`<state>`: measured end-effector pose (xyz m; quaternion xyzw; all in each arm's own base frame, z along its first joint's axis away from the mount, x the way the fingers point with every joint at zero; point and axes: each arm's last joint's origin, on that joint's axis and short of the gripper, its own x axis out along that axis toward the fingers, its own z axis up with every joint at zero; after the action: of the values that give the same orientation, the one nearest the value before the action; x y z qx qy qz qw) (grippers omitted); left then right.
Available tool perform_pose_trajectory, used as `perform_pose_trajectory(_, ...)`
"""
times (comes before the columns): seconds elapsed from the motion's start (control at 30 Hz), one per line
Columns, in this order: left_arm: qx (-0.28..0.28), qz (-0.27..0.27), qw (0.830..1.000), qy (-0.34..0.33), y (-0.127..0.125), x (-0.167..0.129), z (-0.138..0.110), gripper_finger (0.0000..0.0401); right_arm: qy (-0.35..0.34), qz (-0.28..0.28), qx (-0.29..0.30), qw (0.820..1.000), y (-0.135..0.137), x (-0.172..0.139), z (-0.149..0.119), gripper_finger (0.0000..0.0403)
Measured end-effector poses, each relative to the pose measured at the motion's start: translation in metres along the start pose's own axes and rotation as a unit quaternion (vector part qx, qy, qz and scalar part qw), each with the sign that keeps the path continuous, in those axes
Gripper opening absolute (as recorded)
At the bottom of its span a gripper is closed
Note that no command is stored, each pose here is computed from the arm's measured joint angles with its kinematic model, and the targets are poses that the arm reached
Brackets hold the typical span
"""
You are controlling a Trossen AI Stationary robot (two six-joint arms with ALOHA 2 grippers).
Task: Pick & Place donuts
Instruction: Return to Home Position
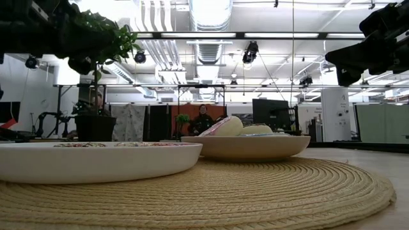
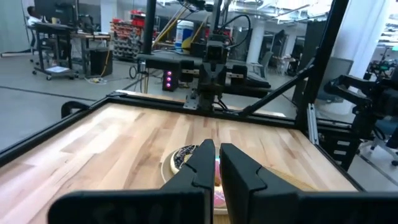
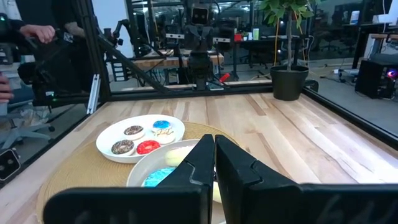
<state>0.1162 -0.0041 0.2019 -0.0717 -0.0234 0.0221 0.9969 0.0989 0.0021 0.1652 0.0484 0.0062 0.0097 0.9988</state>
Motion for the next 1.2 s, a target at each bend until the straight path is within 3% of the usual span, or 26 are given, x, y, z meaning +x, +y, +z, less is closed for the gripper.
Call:
perform_pose_trajectory(0.37, -0.002, 0.004, 1.0, -0.004, 0.004, -0.009, -0.017, 0.0, 0.0, 0.0, 0.002, 1.0, 0.0, 0.0, 0.0, 0.0009)
perform_pose_trajectory(1.2, -0.033, 0.014, 0.999, 0.003, 0.01, -0.02, -0.031, 0.0, 0.0, 0.0, 0.0, 1.0, 0.0, 0.0, 0.0, 0.0009)
